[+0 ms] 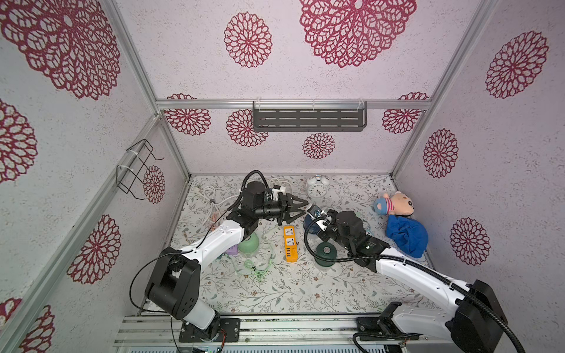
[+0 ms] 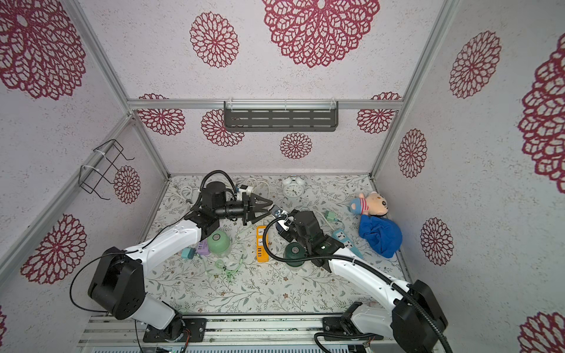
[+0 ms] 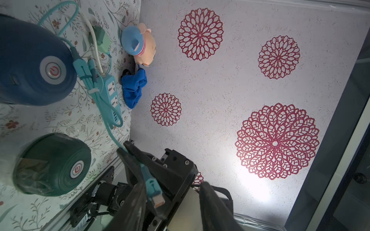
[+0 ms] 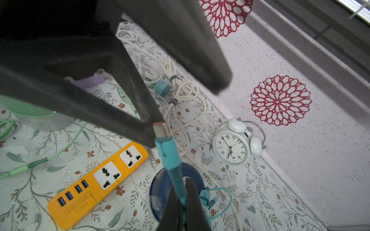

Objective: Charge the cordless meat grinders
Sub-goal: Pick up the charging cable from the center of the board.

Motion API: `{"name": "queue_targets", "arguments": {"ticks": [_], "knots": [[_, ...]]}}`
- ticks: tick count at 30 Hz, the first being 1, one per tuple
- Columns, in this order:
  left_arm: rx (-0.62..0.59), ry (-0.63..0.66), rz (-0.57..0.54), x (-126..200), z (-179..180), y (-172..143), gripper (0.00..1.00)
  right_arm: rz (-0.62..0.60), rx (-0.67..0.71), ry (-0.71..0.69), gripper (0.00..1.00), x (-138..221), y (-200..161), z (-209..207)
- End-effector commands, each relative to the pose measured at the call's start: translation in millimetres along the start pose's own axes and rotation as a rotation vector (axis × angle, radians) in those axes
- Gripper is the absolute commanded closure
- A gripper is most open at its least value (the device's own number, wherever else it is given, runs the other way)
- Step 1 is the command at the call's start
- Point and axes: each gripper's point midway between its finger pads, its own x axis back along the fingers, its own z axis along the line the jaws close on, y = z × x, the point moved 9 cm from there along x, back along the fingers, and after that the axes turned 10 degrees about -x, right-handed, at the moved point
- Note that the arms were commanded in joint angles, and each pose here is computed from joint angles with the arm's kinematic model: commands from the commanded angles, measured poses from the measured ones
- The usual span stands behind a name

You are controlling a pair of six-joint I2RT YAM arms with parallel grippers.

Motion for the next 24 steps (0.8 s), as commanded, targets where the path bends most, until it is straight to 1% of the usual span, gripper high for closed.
{"name": "queue_targets", "arguments": {"ticks": [1, 5, 13, 16, 17, 19, 20, 24], "knots": [[0.015, -0.058, 0.0, 0, -3, -1, 0.53, -0.07, 0.002, -0.034, 1.0, 3, 17, -3], [0.036, -0.094, 0.003, -6, 0, 2, 0.53, -0.074, 0.011, -0.046, 1.0, 3, 16, -1], [0.061, -0.136, 0.015, -12, 3, 5, 0.67, -0.063, 0.041, -0.07, 1.0, 0, 12, 1], [0.062, -0.138, 0.022, -13, 3, 4, 0.68, -0.056, 0.043, -0.089, 1.0, -2, 10, 0], [0.066, -0.135, 0.025, -13, 5, 3, 0.66, -0.056, 0.042, -0.102, 1.0, -2, 10, -1], [0.075, -0.118, 0.031, -12, 10, 1, 0.57, -0.059, 0.041, -0.121, 1.0, -2, 9, -2], [0.082, -0.104, 0.033, -11, 13, -1, 0.54, -0.063, 0.04, -0.128, 1.0, -1, 9, -3], [0.085, -0.037, 0.045, -8, 23, -6, 0.51, -0.065, 0.039, -0.128, 1.0, -2, 10, -3]]}}
